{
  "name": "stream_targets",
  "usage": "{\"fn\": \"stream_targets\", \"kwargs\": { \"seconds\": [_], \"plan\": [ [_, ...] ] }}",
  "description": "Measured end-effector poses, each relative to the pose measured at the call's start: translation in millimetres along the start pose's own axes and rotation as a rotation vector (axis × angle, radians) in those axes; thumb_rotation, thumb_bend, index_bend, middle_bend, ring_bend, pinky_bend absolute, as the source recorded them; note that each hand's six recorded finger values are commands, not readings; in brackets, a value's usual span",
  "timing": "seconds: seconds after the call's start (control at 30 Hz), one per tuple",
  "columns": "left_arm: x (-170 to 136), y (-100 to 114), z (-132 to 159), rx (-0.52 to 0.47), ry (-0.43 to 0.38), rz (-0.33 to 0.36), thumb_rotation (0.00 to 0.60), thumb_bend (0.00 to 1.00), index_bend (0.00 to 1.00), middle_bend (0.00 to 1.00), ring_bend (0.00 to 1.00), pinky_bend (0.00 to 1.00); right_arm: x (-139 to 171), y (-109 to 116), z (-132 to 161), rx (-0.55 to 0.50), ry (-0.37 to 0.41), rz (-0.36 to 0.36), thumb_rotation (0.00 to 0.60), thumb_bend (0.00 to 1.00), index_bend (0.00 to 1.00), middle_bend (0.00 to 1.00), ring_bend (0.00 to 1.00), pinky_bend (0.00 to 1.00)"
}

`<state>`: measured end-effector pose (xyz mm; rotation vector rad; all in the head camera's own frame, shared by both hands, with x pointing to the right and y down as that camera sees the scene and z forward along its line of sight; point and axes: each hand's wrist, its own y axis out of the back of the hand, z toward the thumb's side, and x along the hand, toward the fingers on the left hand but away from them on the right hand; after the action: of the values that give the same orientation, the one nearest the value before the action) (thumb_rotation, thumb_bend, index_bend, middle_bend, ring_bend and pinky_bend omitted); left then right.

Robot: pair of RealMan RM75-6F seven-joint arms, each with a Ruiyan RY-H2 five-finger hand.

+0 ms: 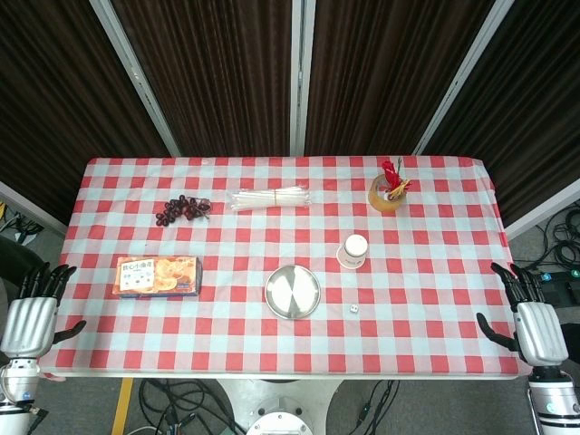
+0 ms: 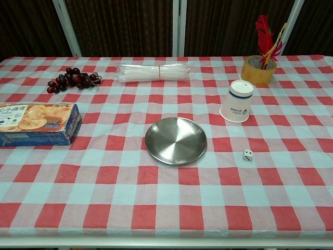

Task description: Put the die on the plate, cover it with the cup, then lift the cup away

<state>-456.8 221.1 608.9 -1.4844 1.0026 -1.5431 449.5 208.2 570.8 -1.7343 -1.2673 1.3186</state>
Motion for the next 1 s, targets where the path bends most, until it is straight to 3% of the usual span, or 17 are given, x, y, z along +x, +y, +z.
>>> {"fn": "stream_targets", "kwargs": {
  "seconds": [0.33, 0.43, 0.53, 0.63, 0.77, 0.87, 1.0],
  "plan": [
    [-1.0, -0.6, -0.1, -0.002, 0.003, -0.002, 0.6, 0.0, 0.14, 0.13, 0.02, 0.02, 2.5, -3.8, 3.3, -0.005, 0.017, 0.029, 0.6, 0.26, 0.08, 0.15, 0.0, 0.03],
    [-0.7, 0.2, -0.1, -0.007, 0.004, 0.002, 0.6, 0.0, 0.14, 0.13, 0.02, 0.02, 1.5, -5.6, 9.4, -0.01, 0.044, 0.038, 0.6, 0.26, 0.09, 0.21, 0.06, 0.12],
    [-0.7, -0.4, 1.0, -0.007, -0.002, 0.003, 0.6, 0.0, 0.14, 0.13, 0.02, 0.02, -1.8, -12.8, 21.1, -0.01, 0.094, 0.073, 0.6, 0.26, 0.13, 0.34, 0.22, 0.29],
    [-0.7, -0.3, 0.8, -0.01, -0.004, 0.006, 0.6, 0.0, 0.14, 0.13, 0.02, 0.02, -9.5, -24.8, 34.9, 0.009, 0.146, 0.123, 0.6, 0.25, 0.18, 0.49, 0.44, 0.54],
    [-1.8, -1.5, 0.0, -0.017, -0.003, 0.006, 0.6, 0.0, 0.14, 0.13, 0.02, 0.02, -22.9, -47.4, 55.6, 0.041, 0.215, 0.2, 0.6, 0.24, 0.34, 0.78, 0.76, 0.82],
    [-2.8, -4.4, 0.3, -0.021, -0.006, 0.001, 0.6, 0.0, 0.14, 0.13, 0.02, 0.02, -33.5, -69.1, 68.7, 0.06, 0.253, 0.278, 0.6, 0.18, 0.39, 0.88, 0.86, 0.91],
    [-3.2, -5.7, 0.5, -0.026, -0.01, 0.001, 0.6, 0.0, 0.14, 0.13, 0.02, 0.02, -50.6, -105.1, 86.6, 0.112, 0.292, 0.394, 0.6, 0.16, 0.41, 0.91, 0.9, 0.95]
  ]
}}
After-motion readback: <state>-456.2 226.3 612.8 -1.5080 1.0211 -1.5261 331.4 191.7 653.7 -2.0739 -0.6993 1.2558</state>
